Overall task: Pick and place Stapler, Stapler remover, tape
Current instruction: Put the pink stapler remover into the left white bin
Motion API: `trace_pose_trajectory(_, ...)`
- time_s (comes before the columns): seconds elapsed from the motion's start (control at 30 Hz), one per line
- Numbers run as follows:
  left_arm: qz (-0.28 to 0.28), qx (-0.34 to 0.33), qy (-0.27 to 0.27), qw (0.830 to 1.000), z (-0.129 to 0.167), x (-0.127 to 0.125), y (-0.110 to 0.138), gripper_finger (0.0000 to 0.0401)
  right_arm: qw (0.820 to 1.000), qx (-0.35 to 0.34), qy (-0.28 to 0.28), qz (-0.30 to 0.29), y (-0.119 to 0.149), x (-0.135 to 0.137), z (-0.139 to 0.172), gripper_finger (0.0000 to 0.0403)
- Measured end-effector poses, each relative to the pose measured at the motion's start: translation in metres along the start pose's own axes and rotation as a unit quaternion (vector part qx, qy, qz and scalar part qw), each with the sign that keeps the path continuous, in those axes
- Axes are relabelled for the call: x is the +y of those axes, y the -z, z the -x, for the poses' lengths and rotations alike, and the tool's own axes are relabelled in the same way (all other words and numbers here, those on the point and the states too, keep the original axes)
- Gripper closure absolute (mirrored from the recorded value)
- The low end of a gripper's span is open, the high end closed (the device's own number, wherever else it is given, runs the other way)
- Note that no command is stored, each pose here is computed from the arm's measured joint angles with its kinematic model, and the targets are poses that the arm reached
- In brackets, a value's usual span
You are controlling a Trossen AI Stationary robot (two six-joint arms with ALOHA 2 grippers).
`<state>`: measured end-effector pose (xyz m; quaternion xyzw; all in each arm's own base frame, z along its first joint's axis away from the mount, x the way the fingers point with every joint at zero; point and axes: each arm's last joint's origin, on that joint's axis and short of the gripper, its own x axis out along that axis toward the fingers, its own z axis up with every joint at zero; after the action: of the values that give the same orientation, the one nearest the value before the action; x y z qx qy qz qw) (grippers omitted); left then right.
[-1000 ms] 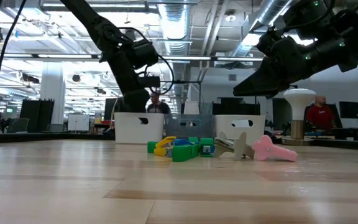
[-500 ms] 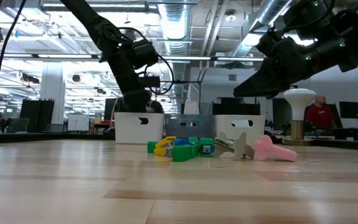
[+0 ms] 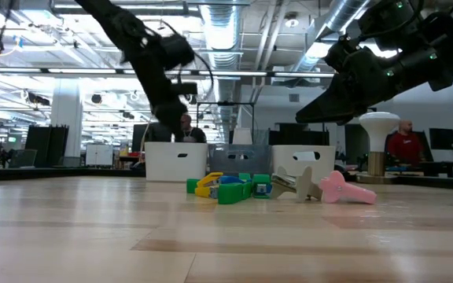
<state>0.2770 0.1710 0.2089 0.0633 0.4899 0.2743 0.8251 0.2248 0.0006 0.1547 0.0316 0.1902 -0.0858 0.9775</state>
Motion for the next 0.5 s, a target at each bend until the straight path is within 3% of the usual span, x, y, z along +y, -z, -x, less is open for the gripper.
trace_pose_trajectory(0.13,0.045,-0.064,-0.016,0.997,0.039,0.012,-0.008,0.033,1.0,0.0,0.0,0.0,0.0,0.0,0.0,0.0286)
trace_pose_trajectory(0.23,0.096,-0.12,0.005,0.988,0.069,0.018,-0.011,0.0331,1.0,0.0,0.0,0.0,0.0,0.0,0.0,0.0286)
trace_pose_trajectory(0.37,0.138,-0.195,0.094,0.967,0.101,0.017,-0.009,0.0331,1.0,0.0,0.0,0.0,0.0,0.0,0.0,0.0286)
trace_pose_trajectory(0.5,0.133,-0.229,0.18,0.947,0.117,-0.001,0.001,0.0333,1.0,0.003,0.0,0.001,0.001,0.0,0.0,0.0286)
